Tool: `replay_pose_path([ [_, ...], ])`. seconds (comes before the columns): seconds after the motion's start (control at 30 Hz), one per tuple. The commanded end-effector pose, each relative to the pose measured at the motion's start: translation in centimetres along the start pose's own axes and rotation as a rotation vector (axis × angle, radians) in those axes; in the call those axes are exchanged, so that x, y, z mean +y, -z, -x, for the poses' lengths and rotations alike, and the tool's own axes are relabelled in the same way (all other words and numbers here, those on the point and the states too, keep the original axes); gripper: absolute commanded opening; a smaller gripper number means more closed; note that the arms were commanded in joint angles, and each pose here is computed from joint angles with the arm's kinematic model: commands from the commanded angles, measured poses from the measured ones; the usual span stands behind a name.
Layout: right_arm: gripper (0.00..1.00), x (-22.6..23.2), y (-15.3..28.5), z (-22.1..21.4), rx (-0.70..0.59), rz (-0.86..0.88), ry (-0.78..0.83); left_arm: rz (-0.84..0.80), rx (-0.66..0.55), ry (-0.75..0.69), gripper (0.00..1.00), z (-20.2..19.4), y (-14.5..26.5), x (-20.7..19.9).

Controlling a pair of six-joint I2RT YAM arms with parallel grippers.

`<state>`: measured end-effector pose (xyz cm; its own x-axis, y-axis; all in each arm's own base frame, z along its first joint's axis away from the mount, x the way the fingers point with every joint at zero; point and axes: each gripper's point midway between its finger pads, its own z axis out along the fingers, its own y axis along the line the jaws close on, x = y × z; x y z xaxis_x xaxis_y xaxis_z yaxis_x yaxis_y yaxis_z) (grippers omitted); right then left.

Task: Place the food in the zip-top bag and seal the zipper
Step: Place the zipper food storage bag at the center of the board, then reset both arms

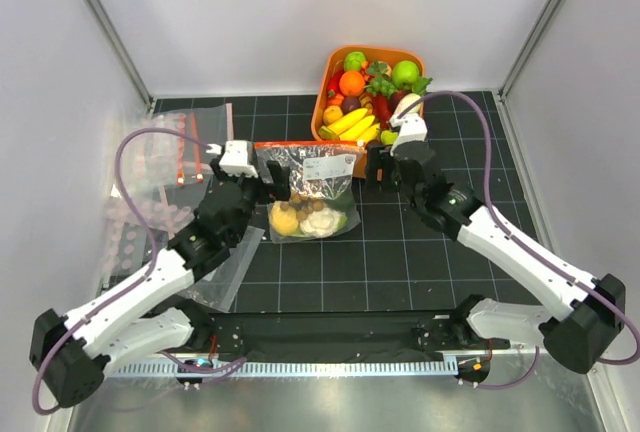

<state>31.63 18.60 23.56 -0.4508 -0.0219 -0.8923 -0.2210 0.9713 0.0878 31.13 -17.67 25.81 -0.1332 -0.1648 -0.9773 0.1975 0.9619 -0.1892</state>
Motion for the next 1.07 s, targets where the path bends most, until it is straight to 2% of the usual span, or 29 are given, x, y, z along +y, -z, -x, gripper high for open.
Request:
replay_pose_path([
  [0.0,0.79,-1.5,2.3,4.8,-0.224,-0.064,-0.205,-0.075,-0.097,0.145,1.00,4.2,3.3,-0.4],
  [0.03,0.86,-2.1,3.3,4.9,-0.258,-0.067,-0.237,-0.035,-0.093,0.153,1.00,3.8,3.9,0.7],
  [0.1,0.92,-2.9,4.3,5.5,-0.317,-0.081,-0.291,0.005,-0.165,0.216,1.00,5.4,6.1,2.4],
  [0.13,0.93,-3.4,4.7,5.2,-0.334,-0.090,-0.332,0.054,-0.189,0.281,1.00,5.5,6.7,3.4],
  [0.23,0.95,-4.6,6.7,6.0,-0.426,-0.092,-0.441,0.066,-0.228,0.369,1.00,4.3,8.3,5.0],
  [0.3,0.98,-4.7,8.2,6.7,-0.475,-0.057,-0.472,0.085,-0.225,0.376,1.00,2.1,8.4,5.9],
  [0.4,1.00,-5.6,9.6,6.7,-0.515,-0.056,-0.450,0.084,-0.279,0.421,1.00,2.1,9.5,6.9],
  [0.47,1.00,-6.4,10.6,7.0,-0.580,-0.061,-0.491,0.051,-0.316,0.407,1.00,2.6,10.5,7.2],
  [0.6,1.00,-7.1,9.7,4.1,-0.553,-0.089,-0.446,0.037,-0.372,0.440,1.00,2.6,11.7,8.0],
  [0.67,1.00,-7.2,9.7,4.2,-0.574,-0.084,-0.456,0.016,-0.414,0.472,1.00,3.3,12.5,8.3],
  [0.97,1.00,-5.4,8.4,4.0,-0.522,-0.027,-0.398,0.008,-0.410,0.470,1.00,2.9,12.3,8.1],
  [1.03,1.00,-5.6,8.8,4.3,-0.545,-0.023,-0.409,0.006,-0.397,0.461,1.00,3.0,12.1,7.8],
])
